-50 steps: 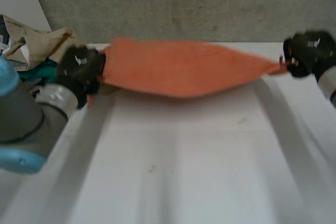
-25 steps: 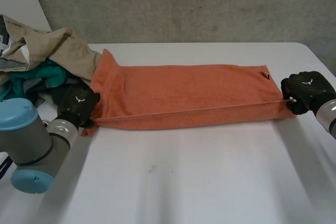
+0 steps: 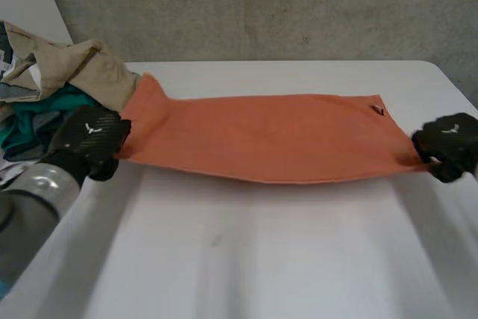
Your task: Fold the laundry.
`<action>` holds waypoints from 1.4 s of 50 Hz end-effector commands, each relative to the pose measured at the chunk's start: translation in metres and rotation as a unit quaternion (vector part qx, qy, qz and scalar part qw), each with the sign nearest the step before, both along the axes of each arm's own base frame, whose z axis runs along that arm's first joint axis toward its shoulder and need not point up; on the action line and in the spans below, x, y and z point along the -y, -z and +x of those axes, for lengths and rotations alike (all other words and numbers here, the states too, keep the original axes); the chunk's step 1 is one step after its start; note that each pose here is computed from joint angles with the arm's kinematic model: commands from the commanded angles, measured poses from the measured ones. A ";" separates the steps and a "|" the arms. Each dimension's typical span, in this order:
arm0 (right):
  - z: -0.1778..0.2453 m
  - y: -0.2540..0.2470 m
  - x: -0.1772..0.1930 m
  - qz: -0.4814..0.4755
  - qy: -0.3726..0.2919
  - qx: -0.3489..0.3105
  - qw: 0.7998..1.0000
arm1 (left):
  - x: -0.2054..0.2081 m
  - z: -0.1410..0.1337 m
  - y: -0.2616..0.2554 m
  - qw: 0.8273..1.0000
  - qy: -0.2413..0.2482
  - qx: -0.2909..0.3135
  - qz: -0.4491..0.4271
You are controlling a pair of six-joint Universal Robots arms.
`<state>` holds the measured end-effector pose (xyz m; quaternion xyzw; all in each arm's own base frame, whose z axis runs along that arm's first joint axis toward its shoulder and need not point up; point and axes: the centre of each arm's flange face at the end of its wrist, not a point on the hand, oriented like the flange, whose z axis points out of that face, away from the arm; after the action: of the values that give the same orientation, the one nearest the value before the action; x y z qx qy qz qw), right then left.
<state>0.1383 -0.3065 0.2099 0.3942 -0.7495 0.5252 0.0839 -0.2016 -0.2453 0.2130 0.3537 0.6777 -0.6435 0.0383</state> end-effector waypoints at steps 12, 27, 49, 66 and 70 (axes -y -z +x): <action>-0.036 -0.020 -0.038 0.043 -0.004 -0.098 0.994 | -0.066 0.005 0.008 0.985 0.051 0.133 0.094; -0.012 0.028 0.051 -0.068 0.019 -0.056 0.996 | 0.052 -0.059 0.050 0.990 0.073 0.122 -0.020; 0.031 0.059 0.137 -0.192 0.047 -0.062 0.978 | 0.121 -0.106 0.066 0.990 0.025 0.114 -0.081; -0.027 0.039 0.058 0.031 0.058 0.056 0.996 | 0.057 -0.084 0.014 0.997 0.025 0.045 -0.056; -0.037 0.047 0.061 0.027 0.056 0.066 0.996 | 0.050 -0.082 0.019 0.998 0.025 0.031 -0.042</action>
<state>0.1154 -0.3687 0.1776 0.3223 -0.7776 0.5347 0.0742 -0.2875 -0.3076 0.1990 0.4015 0.6243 -0.6653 0.0806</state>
